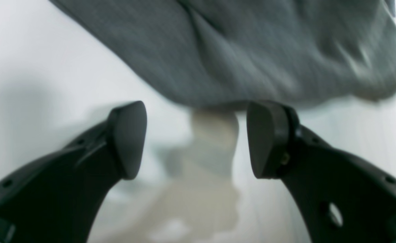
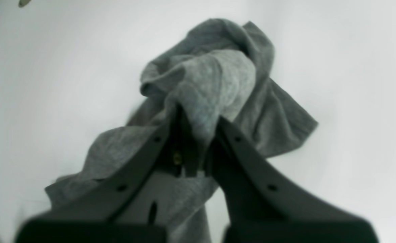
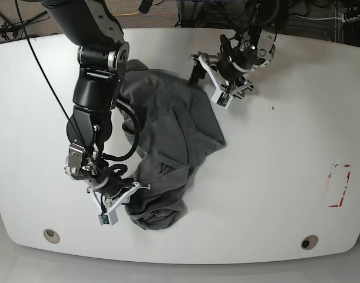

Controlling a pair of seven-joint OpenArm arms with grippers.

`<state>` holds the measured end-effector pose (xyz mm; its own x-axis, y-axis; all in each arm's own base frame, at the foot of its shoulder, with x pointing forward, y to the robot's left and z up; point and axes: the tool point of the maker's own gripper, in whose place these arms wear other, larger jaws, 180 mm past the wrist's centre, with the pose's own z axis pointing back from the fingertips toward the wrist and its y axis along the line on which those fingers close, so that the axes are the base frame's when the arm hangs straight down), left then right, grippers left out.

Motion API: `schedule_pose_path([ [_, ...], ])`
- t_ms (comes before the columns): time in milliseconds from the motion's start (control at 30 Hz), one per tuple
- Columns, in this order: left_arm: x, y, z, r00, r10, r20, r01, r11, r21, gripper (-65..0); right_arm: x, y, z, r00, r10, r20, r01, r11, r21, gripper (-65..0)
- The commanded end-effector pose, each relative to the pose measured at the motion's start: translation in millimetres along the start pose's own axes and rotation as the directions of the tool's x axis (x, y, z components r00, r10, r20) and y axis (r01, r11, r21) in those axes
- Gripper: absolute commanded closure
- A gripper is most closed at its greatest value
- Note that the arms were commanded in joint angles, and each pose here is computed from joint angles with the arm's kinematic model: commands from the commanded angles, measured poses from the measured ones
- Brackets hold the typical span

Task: Fold the T-shirt properly
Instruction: 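Reach the left gripper to the shirt's other end and grasp it, then lift the shirt with both grippers and stretch it apart in the air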

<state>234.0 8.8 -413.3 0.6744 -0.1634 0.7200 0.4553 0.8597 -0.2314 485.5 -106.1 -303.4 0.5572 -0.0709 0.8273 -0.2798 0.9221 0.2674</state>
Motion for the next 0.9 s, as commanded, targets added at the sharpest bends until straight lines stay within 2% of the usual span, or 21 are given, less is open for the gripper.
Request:
schedule_pose_path([
  [0,5,-5,-10,1.0,0.017,-0.004,-0.017,1.0,-0.016,-43.5,33,3,5,0.996,0.019,0.083,-0.019,1.0,0.008,0.0],
  [200,4,-11,-30,0.998,0.058,-0.024,-0.059,0.998,-0.034,-41.7,34,3,5,0.996,0.021,0.084,-0.022,1.0,0.008,0.0],
  [267,4,-14,-36,0.998,0.055,-0.034,-0.056,0.997,-0.043,-34.9,34,3,5,0.996,0.021,0.084,-0.022,1.0,0.008,0.0],
  [367,3,-13,-43,0.998,0.047,-0.049,-0.049,0.998,-0.048,-13.6,34,4,5,0.996,0.017,0.087,-0.018,1.0,0.012,0.0],
  [467,-5,-12,-46,0.996,0.056,-0.071,-0.06,0.997,-0.044,0.0,34,2,5,0.996,0.015,0.087,-0.016,1.0,0.011,0.0],
  [600,-2,-1,-44,0.996,0.066,-0.052,-0.067,0.998,-0.022,0.0,35,0,6,0.996,0.012,0.092,-0.012,1.0,0.008,0.0],
  [767,20,42,-27,0.993,0.111,0.041,-0.114,0.99,0.078,0.0,50,0,11,0.992,0.023,0.123,-0.024,1.0,0.006,0.0],
  [867,46,77,-1,0.992,0.06,0.114,-0.077,0.985,0.157,0.0,67,-4,19,0.986,0.008,0.168,-0.013,1.0,0.027,0.0],
])
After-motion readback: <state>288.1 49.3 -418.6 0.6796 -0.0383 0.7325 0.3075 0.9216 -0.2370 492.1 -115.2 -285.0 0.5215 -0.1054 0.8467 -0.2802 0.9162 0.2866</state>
